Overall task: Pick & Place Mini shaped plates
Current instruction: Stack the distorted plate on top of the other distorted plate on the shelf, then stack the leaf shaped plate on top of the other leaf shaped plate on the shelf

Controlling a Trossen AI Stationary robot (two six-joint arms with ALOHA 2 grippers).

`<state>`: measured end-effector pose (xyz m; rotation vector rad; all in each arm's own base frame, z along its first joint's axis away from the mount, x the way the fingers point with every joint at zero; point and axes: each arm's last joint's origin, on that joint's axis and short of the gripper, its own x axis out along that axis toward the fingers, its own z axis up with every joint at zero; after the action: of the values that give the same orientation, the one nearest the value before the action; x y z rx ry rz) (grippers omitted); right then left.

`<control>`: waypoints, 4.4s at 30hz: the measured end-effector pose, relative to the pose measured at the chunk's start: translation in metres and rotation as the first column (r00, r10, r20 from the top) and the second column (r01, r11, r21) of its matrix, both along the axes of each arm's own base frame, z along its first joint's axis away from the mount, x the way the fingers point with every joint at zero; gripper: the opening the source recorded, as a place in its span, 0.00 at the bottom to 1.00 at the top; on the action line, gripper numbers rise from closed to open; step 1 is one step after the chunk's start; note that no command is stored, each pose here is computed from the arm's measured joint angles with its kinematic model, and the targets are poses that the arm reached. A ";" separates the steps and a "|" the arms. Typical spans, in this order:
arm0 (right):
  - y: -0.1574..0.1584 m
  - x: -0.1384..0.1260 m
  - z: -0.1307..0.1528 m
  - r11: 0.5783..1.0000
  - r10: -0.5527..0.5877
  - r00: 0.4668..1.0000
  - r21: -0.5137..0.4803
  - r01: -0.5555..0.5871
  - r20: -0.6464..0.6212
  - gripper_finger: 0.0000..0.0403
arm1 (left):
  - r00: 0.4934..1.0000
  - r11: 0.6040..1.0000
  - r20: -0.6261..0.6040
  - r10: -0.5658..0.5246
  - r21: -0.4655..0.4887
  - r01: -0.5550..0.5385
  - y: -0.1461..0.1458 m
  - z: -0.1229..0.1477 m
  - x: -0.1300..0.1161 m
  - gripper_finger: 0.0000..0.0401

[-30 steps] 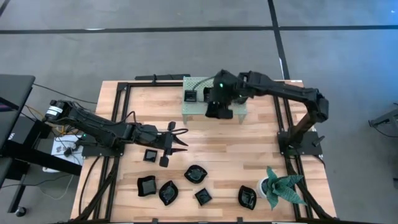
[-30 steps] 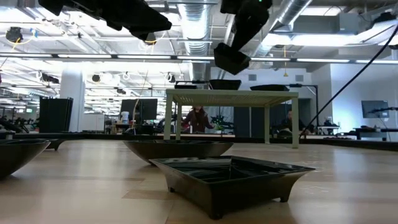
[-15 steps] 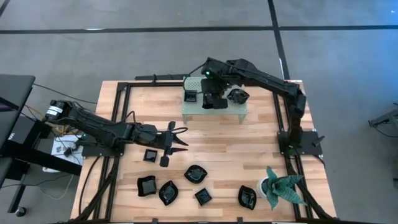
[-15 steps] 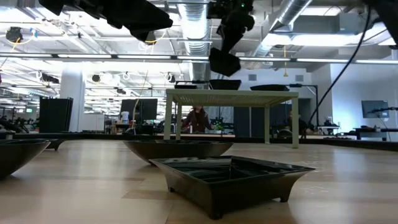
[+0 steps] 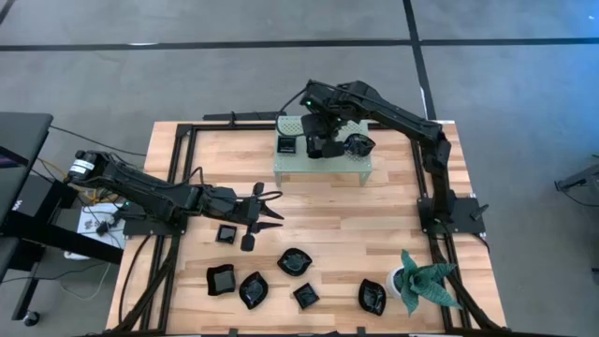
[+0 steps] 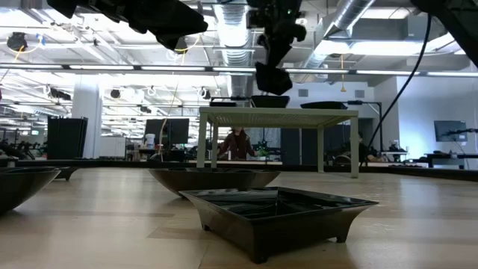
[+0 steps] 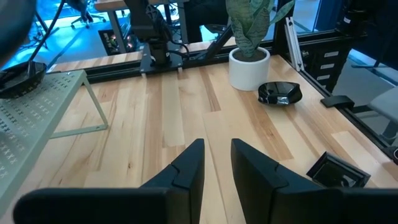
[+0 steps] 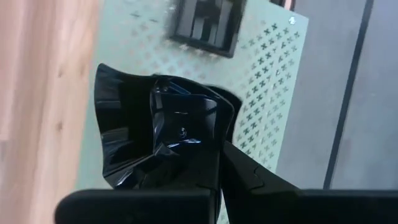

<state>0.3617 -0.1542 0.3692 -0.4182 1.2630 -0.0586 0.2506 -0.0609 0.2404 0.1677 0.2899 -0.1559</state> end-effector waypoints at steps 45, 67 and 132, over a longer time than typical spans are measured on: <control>0.101 0.015 -0.010 0.968 -0.231 0.970 0.077 0.237 -0.081 0.19 | 1.000 1.000 0.004 0.000 -0.001 0.000 0.000 0.000 0.000 0.20; 0.207 -0.005 -0.045 0.947 -0.144 0.967 0.254 0.197 -0.210 0.19 | 1.000 1.000 -0.004 -0.002 0.001 0.002 0.000 -0.001 0.000 0.20; 0.246 0.022 -0.240 0.787 -0.241 0.947 0.614 0.061 0.214 0.09 | 0.999 1.000 0.035 0.004 -0.002 -0.004 0.001 0.003 0.001 0.20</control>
<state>0.3833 0.0913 0.1296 0.2475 0.9600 0.1437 0.2519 -0.0597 0.2435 0.1683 0.2548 -0.1494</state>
